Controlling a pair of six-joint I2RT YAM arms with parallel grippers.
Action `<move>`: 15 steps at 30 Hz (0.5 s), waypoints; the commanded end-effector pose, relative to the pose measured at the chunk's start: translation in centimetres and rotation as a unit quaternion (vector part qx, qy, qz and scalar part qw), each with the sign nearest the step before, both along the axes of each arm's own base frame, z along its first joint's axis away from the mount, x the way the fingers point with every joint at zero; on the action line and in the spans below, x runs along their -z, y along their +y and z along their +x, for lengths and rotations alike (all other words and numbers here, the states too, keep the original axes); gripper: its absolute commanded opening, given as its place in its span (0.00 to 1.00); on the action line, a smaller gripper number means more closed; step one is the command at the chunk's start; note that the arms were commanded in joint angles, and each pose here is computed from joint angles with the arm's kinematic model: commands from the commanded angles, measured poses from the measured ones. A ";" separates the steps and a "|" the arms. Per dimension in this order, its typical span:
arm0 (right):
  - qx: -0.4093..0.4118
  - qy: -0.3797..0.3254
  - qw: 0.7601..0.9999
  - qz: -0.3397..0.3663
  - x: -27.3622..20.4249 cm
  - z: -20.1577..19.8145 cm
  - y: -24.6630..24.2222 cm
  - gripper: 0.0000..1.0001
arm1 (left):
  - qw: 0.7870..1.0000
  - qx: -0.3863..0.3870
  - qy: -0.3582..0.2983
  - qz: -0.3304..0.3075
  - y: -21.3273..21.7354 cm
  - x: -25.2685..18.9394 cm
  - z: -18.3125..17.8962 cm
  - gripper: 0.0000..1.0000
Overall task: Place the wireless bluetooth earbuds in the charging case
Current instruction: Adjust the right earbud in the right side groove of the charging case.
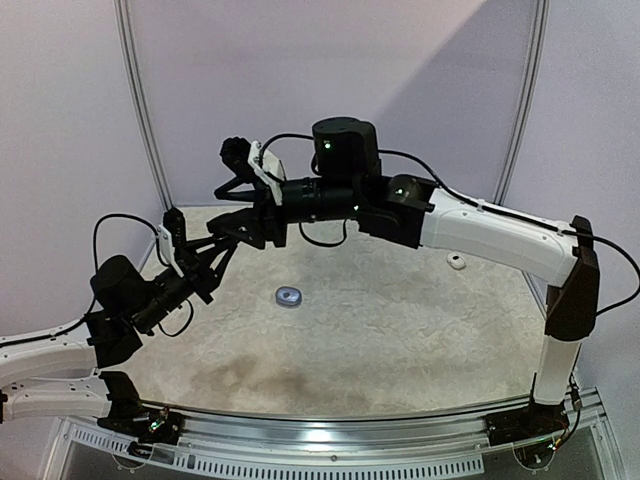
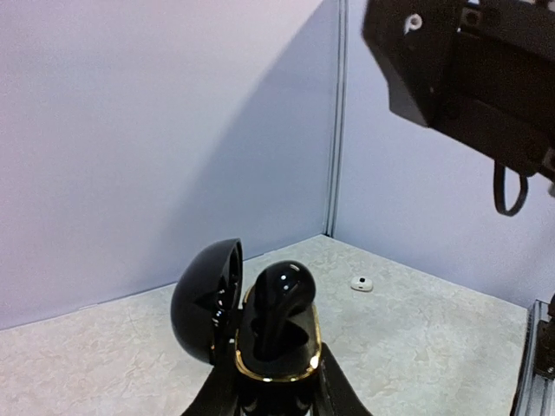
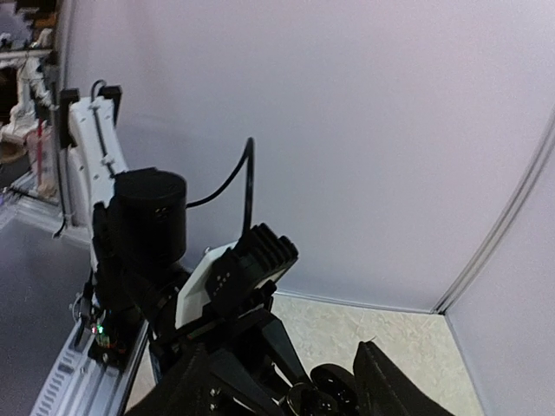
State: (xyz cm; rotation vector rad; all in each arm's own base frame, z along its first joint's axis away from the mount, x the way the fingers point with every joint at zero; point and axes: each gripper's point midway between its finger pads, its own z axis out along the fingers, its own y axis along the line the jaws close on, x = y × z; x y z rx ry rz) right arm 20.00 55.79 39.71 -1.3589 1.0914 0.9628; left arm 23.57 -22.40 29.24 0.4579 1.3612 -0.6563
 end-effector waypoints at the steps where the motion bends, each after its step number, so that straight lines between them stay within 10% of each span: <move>1: -0.035 0.028 0.998 -0.045 -1.1 -0.5 -3.2 0.47 | 0.999 0.047 -0.019 -0.003 -0.9 -1.1 -1.3 0.00; 15: -0.012 0.043 0.991 -0.129 3.7 -0.3 -2.6 0.30 | 0.995 0.095 -0.005 -0.013 -2.3 -0.8 -2.2 0.00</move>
